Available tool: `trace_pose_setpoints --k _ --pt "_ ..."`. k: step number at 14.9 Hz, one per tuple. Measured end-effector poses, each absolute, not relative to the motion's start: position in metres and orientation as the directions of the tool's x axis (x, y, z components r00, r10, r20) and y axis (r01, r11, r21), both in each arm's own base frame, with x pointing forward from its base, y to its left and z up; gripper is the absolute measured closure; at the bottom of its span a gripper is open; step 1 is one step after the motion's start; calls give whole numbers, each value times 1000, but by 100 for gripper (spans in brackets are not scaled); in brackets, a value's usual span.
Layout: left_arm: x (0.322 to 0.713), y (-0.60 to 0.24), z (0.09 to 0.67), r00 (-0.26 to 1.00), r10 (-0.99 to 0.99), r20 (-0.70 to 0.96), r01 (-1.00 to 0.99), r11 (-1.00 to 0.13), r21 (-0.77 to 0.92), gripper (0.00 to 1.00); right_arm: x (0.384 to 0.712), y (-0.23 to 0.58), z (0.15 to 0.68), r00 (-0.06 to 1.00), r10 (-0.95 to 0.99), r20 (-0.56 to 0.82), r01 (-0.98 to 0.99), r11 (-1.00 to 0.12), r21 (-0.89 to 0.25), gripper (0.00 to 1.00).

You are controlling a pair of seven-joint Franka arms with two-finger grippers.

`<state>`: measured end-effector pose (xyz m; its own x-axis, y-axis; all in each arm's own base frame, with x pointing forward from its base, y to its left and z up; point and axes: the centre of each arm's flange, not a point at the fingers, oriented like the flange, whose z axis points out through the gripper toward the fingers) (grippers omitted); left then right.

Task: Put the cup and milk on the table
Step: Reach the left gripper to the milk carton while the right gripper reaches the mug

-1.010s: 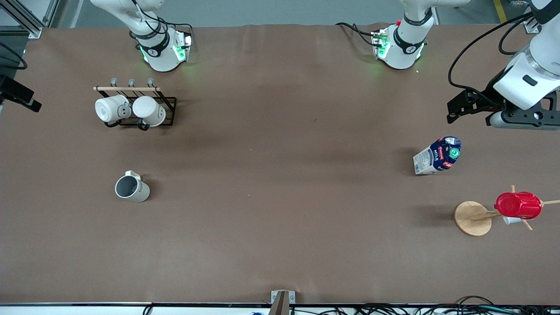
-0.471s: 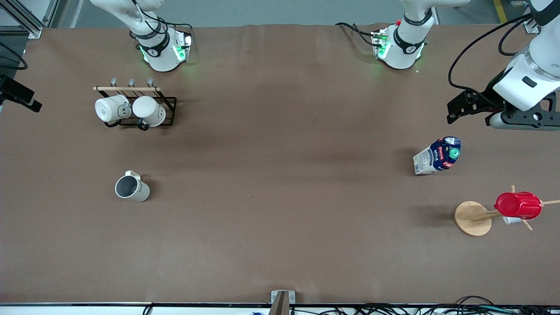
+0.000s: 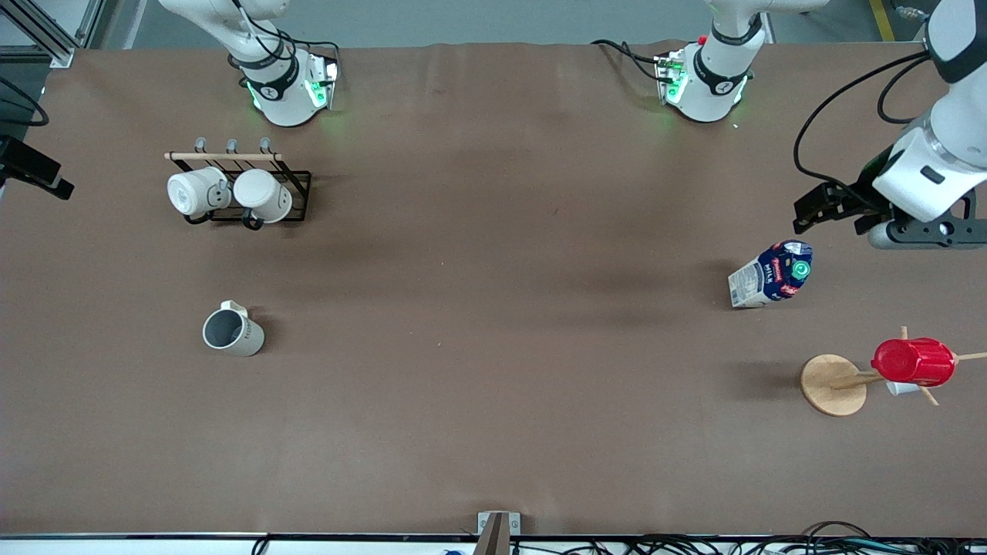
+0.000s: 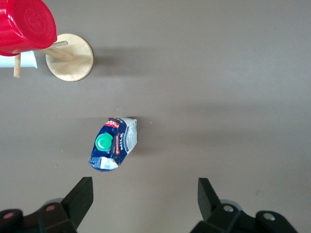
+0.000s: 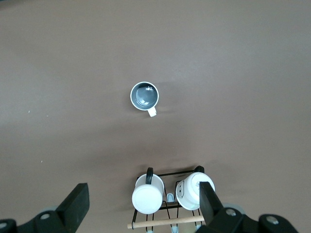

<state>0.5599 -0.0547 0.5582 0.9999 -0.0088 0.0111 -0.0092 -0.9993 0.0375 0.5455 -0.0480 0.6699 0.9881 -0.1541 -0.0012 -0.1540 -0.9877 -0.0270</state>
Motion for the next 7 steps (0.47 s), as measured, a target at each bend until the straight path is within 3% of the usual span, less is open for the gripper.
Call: trace_pose_setpoints --k 3,7 --pt "567 -51 515 1000 1 25 0 -999 38 0 564 -48 642 988 -151 -23 -152 -988 -26 0" --pt "567 -44 457 999 17 27 16 -999 37 0 614 -43 541 992 -112 -61 -114 -993 -23 0"
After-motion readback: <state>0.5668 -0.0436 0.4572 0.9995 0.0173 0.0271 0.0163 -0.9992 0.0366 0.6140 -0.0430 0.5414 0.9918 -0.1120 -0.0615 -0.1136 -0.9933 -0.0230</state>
